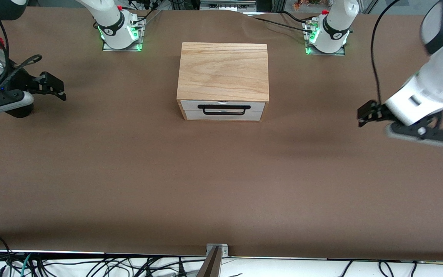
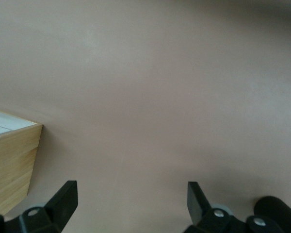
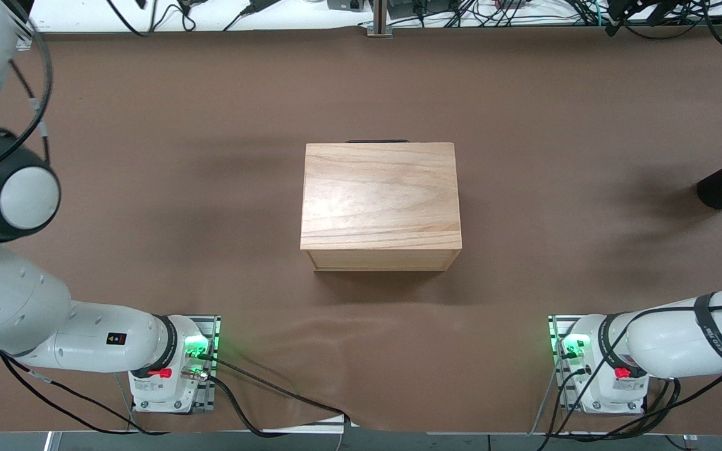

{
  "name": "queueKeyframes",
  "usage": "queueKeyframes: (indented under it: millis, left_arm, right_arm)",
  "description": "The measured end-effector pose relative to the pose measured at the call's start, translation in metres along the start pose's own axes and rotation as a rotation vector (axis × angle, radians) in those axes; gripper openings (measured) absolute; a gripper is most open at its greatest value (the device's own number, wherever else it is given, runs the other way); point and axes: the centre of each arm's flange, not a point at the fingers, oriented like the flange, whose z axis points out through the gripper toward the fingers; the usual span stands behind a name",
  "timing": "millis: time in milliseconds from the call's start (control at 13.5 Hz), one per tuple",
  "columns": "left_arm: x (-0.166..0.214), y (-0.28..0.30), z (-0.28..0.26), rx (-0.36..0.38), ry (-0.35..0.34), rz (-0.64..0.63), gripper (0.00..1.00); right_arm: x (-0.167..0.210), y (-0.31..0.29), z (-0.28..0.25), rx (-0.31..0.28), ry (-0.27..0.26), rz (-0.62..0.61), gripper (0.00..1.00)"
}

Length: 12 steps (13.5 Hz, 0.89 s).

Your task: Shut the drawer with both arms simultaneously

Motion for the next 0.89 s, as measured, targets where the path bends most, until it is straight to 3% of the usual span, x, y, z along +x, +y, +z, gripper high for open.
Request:
queueKeyframes:
  millis: [296, 593, 889]
  left_arm:
    - [-0.054, -0.007, -0.015, 0.013, -0.023, -0.062, 1.0]
    - [-0.058, -0.021, 0.007, 0.015, -0.084, -0.091, 1.0]
    - [-0.059, -0.015, 0.008, 0.014, -0.093, -0.082, 1.0]
  right_arm:
    - [0.0, 0.002, -0.011, -0.029, -0.008, 0.018, 1.0]
    - [0.002, -0.001, -0.013, -0.036, -0.009, 0.015, 1.0]
    - [0.002, 0.0, -0.012, -0.04, -0.011, 0.017, 1.0]
